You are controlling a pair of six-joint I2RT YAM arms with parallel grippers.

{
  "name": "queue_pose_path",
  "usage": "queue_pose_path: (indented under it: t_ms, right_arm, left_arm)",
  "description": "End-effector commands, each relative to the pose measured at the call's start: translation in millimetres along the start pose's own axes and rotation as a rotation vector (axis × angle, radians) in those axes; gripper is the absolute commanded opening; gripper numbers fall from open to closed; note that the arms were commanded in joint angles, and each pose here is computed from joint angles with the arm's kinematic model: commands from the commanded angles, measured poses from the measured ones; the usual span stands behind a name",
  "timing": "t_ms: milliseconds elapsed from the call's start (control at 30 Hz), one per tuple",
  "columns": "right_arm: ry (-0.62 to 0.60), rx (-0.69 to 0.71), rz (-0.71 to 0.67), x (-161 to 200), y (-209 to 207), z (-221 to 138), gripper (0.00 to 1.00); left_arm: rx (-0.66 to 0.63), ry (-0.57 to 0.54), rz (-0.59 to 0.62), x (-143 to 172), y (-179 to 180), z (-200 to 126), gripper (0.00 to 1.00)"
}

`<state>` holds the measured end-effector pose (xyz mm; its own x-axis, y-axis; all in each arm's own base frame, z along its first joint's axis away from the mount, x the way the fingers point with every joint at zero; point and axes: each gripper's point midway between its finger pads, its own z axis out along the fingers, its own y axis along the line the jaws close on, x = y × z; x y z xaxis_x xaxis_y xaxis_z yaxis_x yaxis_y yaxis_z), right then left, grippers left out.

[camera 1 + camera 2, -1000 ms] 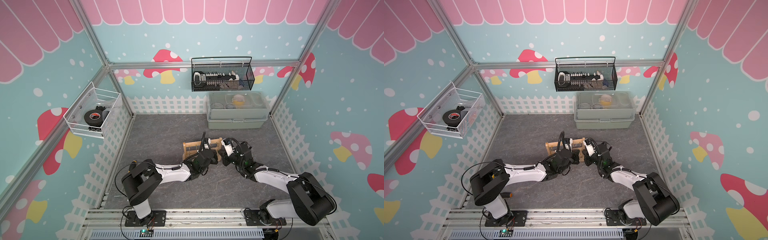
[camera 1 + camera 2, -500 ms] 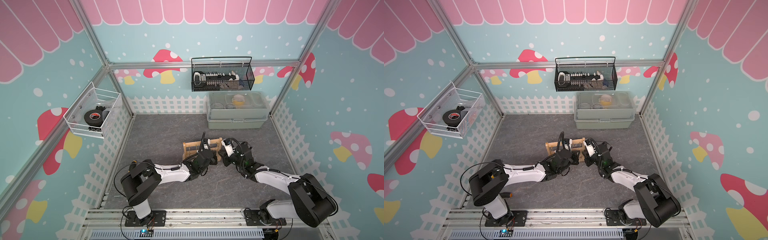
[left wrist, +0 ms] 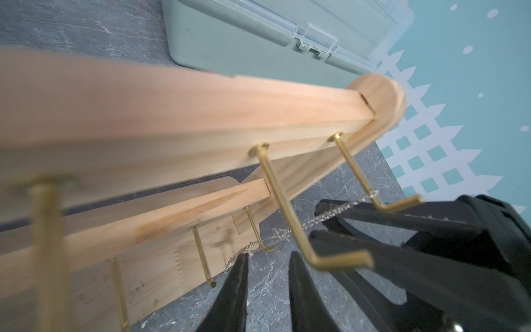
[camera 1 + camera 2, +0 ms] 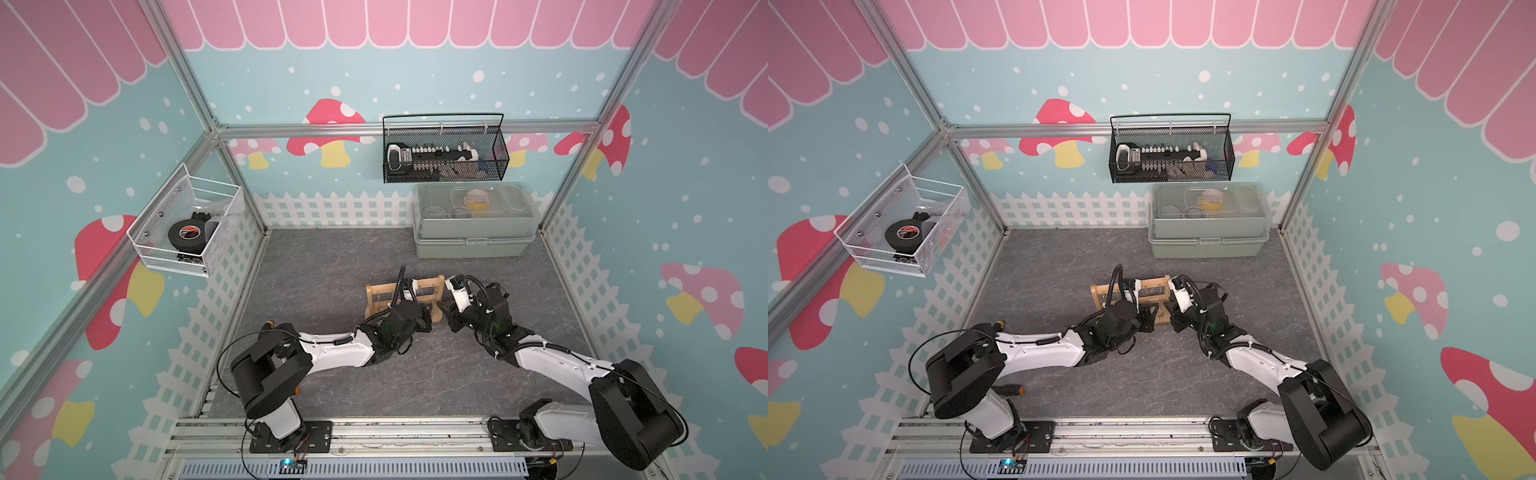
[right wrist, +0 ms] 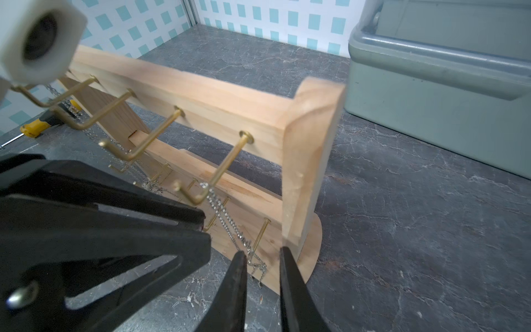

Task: Hang the necklace on the jewelry display stand
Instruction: Adjust the necklace on the stand.

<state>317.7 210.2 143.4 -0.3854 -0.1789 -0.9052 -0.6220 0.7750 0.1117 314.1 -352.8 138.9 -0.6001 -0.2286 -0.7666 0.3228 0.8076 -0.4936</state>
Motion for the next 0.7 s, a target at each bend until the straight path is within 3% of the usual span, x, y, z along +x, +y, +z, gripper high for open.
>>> queue_pose_path:
  t_ms: [0,400,667]
  right_arm:
    - [0.004,-0.003,-0.02,-2,3,-7,0.24]
    - [0.015,0.05,-0.026,-4,-2,-28,0.36]
    - [0.032,0.051,0.001,-6,-2,-28,0.41]
  left_arm:
    - [0.018,-0.021,-0.012,-9,-4,-11,0.26]
    - [0.056,-0.035,0.002,-9,-18,-49,0.26]
    - [-0.038,-0.099,0.022,-29,6,-93,0.28]
